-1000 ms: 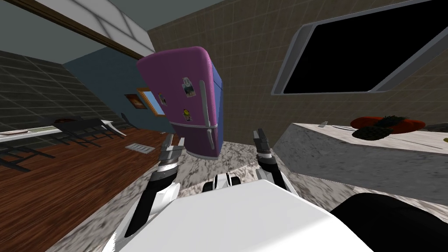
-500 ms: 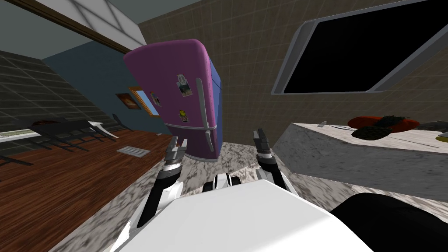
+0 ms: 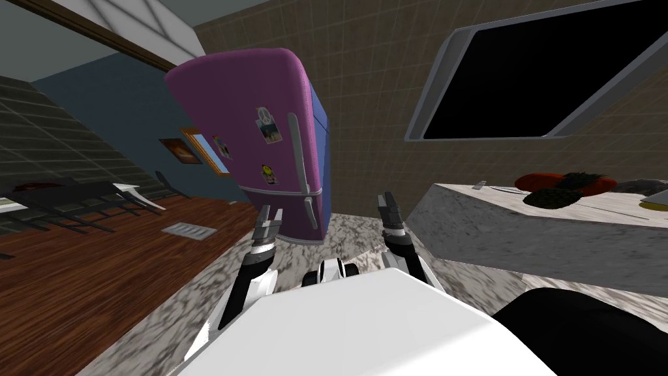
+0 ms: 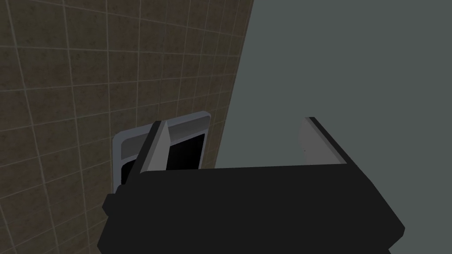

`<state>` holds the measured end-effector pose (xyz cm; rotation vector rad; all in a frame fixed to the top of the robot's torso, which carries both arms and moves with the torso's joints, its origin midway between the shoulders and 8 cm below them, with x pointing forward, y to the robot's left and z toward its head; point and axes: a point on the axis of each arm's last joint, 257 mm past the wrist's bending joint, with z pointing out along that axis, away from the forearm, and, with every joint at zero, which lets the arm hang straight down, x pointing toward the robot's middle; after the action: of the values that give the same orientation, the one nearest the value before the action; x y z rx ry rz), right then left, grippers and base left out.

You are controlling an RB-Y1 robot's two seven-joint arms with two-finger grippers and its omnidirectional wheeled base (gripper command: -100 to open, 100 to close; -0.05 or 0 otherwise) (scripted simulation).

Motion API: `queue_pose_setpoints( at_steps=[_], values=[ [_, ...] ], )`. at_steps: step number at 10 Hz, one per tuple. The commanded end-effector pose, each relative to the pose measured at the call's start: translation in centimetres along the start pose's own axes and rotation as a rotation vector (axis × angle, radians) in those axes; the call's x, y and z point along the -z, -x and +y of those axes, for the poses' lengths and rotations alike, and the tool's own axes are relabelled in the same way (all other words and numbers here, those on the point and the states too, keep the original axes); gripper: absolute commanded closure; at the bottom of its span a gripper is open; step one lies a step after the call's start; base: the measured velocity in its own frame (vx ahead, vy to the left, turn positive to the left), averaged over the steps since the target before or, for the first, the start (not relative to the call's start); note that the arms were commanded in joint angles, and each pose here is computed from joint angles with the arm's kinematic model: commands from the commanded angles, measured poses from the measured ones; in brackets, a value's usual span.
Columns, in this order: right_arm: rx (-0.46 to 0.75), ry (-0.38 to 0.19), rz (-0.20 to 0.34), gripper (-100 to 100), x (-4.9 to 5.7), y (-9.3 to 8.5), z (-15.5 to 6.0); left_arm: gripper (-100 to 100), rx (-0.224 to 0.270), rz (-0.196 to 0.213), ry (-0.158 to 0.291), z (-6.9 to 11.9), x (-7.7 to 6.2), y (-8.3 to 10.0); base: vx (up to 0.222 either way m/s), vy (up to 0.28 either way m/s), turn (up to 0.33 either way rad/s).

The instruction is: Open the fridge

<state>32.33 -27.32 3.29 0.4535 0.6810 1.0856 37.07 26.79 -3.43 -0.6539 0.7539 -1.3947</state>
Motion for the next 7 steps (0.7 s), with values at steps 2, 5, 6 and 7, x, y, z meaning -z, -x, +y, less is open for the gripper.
queue_pose_setpoints(
  at_steps=[2, 5, 6, 7],
  values=[
    [0.0, 0.0, 0.0, 0, 0.0, 0.0, 0.0, -100, 0.016, 0.0, 0.004, 2.0, 0.5, -0.9, 0.103, 0.021, -0.054],
    [0.0, 0.0, 0.0, 0, 0.0, 0.0, 0.0, -100, 0.022, 0.007, 0.008, 3.1, 0.9, -1.5, 0.086, 0.006, -0.049],
    [0.0, 0.0, 0.0, 0, 0.0, 0.0, 0.0, -100, 0.023, 0.011, 0.009, 3.6, 1.1, -1.7, 0.074, 0.005, -0.043],
    [0.0, 0.0, 0.0, 0, 0.0, 0.0, 0.0, -100, 0.025, 0.016, 0.011, 4.0, 1.2, -1.9, 0.083, 0.017, -0.05]
  ],
)
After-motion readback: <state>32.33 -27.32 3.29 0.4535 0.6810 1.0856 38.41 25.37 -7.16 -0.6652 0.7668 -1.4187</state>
